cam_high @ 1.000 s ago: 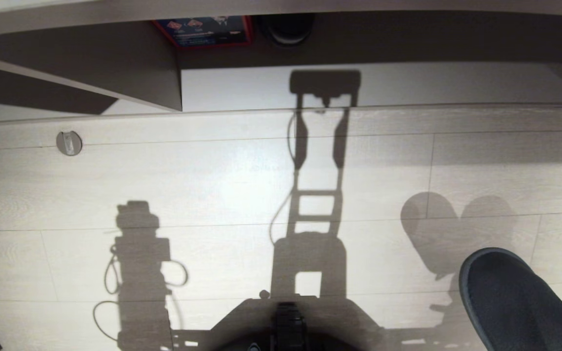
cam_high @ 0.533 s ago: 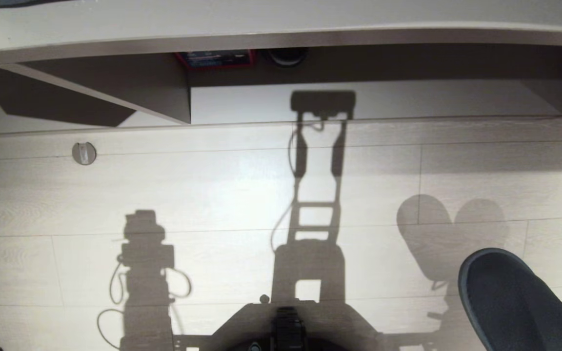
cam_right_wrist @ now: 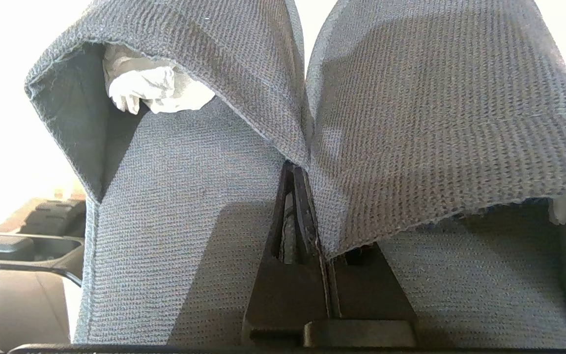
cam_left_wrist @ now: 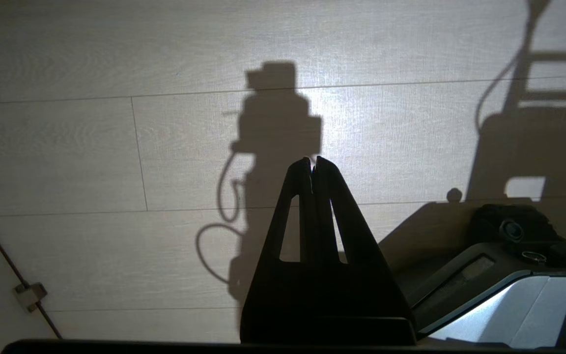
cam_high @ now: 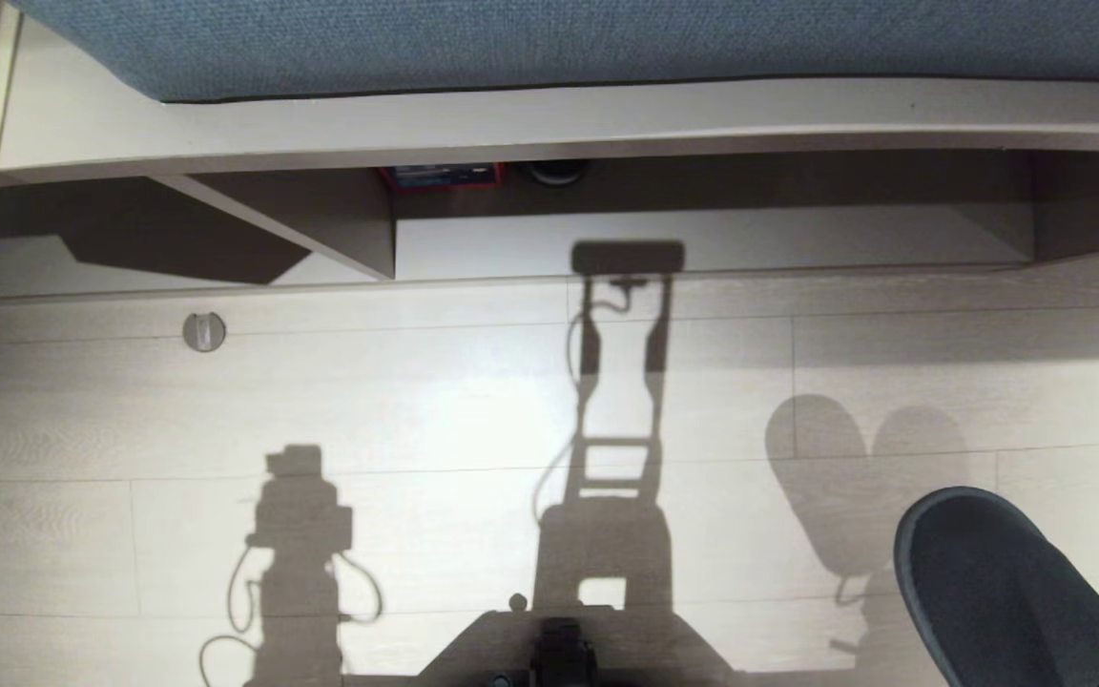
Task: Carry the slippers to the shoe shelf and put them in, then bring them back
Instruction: Place the slippers on the floor
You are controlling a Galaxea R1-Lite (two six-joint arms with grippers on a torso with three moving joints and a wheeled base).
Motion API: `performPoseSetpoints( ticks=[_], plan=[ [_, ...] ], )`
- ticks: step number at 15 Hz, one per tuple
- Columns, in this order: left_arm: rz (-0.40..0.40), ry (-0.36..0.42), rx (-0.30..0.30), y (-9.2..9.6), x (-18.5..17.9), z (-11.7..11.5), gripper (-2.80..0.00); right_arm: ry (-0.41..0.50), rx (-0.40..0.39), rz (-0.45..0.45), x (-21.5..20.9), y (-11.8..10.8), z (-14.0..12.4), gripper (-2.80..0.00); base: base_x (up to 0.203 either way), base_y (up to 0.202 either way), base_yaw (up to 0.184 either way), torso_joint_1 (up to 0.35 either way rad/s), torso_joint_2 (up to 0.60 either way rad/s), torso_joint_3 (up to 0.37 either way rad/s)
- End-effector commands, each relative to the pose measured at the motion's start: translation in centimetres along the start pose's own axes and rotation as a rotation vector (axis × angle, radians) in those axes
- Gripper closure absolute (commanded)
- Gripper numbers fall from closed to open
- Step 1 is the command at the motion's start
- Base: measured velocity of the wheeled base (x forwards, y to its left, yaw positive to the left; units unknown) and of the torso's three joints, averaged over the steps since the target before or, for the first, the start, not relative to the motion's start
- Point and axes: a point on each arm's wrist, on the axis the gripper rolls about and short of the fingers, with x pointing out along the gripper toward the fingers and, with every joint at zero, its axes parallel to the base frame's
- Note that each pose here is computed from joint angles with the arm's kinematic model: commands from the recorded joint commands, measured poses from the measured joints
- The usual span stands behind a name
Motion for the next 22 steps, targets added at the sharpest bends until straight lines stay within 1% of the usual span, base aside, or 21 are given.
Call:
performPoseSetpoints(
  ticks=[1,22],
  plan=[
    [0.001,0.001,-0.002,0.0,0.01,0.01,0.0,0.002,-0.001,0.001,0.02,0.0,0.0,0.0,0.0,0.0,0.0,0.005,0.0,0.2],
    [0.001,-0.001,0.0,0.0,0.0,0.01,0.0,0.002,-0.001,0.001,0.02,0.0,0.0,0.0,0.0,0.0,0.0,0.004,0.0,0.204]
  ],
)
